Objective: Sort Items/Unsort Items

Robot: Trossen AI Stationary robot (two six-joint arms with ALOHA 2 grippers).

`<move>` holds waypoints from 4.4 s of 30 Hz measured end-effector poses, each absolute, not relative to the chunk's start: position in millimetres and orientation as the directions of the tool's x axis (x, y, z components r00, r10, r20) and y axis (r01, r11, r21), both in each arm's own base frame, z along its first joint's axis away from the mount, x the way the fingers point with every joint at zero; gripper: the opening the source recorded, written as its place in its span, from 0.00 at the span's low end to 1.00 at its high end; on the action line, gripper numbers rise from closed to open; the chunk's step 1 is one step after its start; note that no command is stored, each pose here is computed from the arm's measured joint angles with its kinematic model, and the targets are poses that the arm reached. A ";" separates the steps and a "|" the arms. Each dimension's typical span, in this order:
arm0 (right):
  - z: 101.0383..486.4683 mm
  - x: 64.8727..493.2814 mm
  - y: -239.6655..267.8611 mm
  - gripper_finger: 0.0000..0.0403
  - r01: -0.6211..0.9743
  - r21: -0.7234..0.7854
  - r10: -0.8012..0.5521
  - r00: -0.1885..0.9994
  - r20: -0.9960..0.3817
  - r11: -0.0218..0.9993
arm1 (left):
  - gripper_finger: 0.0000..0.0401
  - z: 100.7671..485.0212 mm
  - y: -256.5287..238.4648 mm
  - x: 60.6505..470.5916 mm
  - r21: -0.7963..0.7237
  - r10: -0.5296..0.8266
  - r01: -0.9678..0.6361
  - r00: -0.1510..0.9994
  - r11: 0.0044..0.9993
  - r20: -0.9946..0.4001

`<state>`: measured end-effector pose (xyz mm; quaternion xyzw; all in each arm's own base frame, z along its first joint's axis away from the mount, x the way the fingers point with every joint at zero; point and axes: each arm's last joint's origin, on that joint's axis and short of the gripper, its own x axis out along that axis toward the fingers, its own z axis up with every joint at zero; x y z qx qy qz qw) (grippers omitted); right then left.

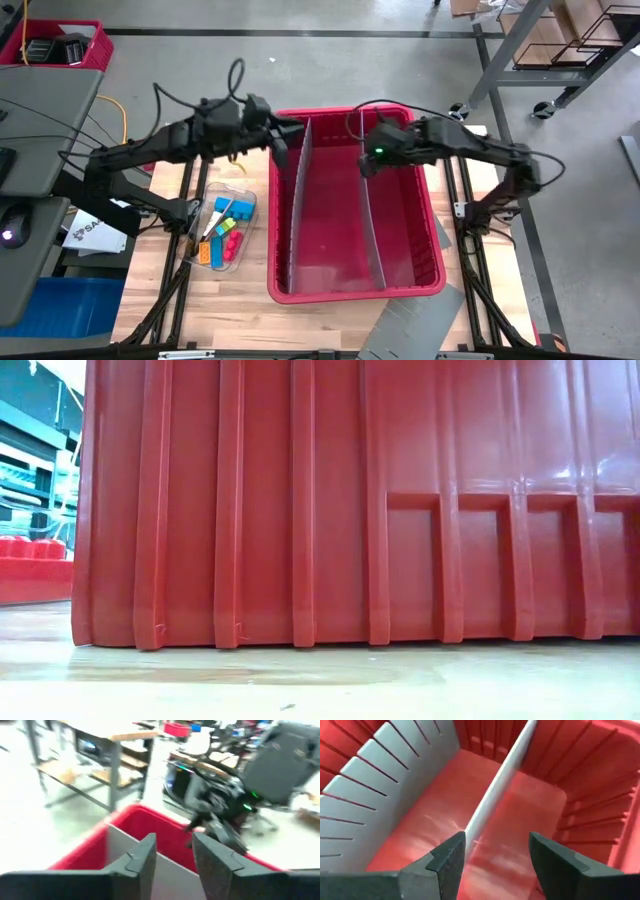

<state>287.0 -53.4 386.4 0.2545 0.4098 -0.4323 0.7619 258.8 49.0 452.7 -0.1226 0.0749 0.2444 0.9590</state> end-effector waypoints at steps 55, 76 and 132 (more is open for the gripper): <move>290.8 366.5 -68.2 0.50 0.944 -0.123 -0.356 -0.006 -0.934 0.307 | 0.49 419.5 91.7 240.2 -0.061 0.432 -0.580 0.668 0.812 -0.606; 451.2 327.0 -42.2 0.00 0.885 0.193 -0.586 0.431 -0.686 0.425 | 0.49 420.5 92.7 237.4 0.023 0.464 -0.567 0.650 0.824 -0.602; 648.6 222.5 -17.1 0.00 0.118 0.125 -0.169 0.531 0.830 0.985 | 0.49 516.2 69.1 240.6 -0.170 -0.138 0.209 0.925 0.963 0.355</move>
